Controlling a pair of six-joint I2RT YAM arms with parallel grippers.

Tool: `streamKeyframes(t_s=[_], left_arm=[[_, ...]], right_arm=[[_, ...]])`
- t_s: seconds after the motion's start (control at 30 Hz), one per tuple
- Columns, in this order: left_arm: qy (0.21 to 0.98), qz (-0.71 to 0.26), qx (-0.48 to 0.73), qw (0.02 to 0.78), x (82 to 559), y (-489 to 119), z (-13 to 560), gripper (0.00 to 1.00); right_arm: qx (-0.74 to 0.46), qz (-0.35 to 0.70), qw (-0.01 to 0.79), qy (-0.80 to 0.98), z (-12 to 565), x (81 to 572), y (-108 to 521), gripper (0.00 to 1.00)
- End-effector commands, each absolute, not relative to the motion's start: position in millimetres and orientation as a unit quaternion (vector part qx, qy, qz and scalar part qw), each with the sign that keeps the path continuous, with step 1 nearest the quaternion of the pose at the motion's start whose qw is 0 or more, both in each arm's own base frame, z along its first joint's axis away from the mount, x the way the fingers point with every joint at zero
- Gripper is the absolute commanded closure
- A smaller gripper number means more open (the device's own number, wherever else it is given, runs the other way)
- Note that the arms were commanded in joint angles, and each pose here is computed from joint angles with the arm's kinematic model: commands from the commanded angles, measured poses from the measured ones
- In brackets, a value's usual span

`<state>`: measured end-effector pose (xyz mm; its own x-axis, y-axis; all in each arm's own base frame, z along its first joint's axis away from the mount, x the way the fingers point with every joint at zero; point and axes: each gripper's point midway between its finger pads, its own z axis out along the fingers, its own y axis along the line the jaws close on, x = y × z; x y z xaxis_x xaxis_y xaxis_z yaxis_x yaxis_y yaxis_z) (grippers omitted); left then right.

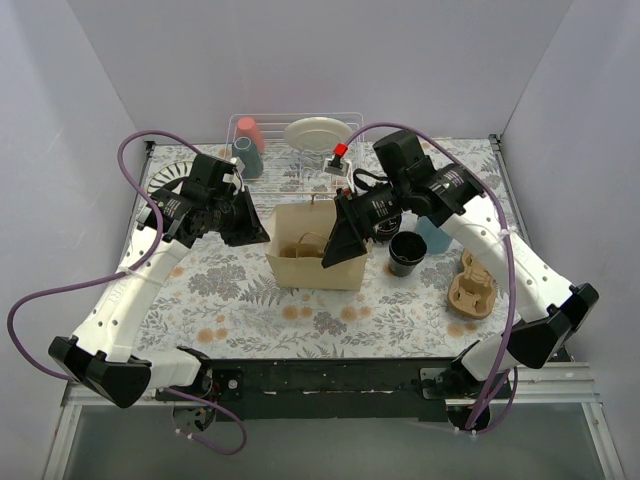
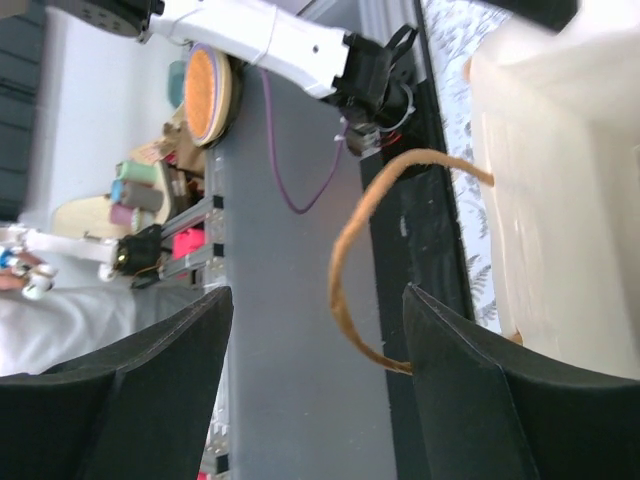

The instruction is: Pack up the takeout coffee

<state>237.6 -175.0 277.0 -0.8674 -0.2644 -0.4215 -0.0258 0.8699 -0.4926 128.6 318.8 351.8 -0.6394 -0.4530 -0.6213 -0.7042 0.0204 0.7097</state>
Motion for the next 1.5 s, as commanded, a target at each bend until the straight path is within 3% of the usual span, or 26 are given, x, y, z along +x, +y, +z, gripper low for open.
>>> streamKeyframes(t_s=[0.0,0.37,0.6,0.7,0.87,0.97,1.0,1.17,1.23,1.33,1.47], left_arm=[[0.931,-0.246,-0.084,0.258,234.6,-170.9,290.6,1.0],[0.932,-0.244,-0.09,0.254,236.8,-172.0,294.0,1.0],[0.93,-0.25,-0.093,0.252,239.6,-175.0,299.3,0.96],[0.928,-0.251,-0.097,0.257,240.4,-174.7,304.2,0.8],[0.923,-0.26,-0.095,0.267,244.8,-177.8,315.9,0.64],[0.912,-0.272,-0.086,0.295,250.7,-179.6,333.5,0.46],[0.907,-0.273,-0.081,0.31,253.8,-178.4,341.2,0.37],[0.88,-0.261,-0.06,0.393,269.2,-167.6,377.8,0.19],[0.866,-0.264,-0.045,0.423,271.5,-166.2,394.4,0.02],[0.852,-0.273,-0.037,0.446,268.9,-164.6,404.5,0.02],[0.841,-0.285,-0.037,0.459,258.5,-161.1,405.2,0.02]], right_arm=[[-0.41,0.541,0.182,0.711,368.6,150.7,320.8,0.24],[-0.352,0.452,0.337,0.747,390.2,204.6,308.3,0.18],[-0.319,0.429,0.394,0.748,403.2,223.3,303.0,0.18],[-0.306,0.437,0.426,0.731,418.9,225.6,301.7,0.18],[-0.281,0.439,0.459,0.72,435.5,229.1,297.1,0.21],[-0.254,0.42,0.475,0.73,436.8,237.4,289.6,0.23],[-0.227,0.389,0.495,0.743,436.1,250.7,279.8,0.23],[-0.13,0.213,0.564,0.787,428.5,292.3,215.2,0.23],[-0.069,0.093,0.578,0.807,413.4,314.7,166.0,0.23],[-0.055,0.004,0.547,0.836,380.1,336.9,126.5,0.25],[-0.049,-0.03,0.467,0.882,329.7,343.0,91.3,0.28]])
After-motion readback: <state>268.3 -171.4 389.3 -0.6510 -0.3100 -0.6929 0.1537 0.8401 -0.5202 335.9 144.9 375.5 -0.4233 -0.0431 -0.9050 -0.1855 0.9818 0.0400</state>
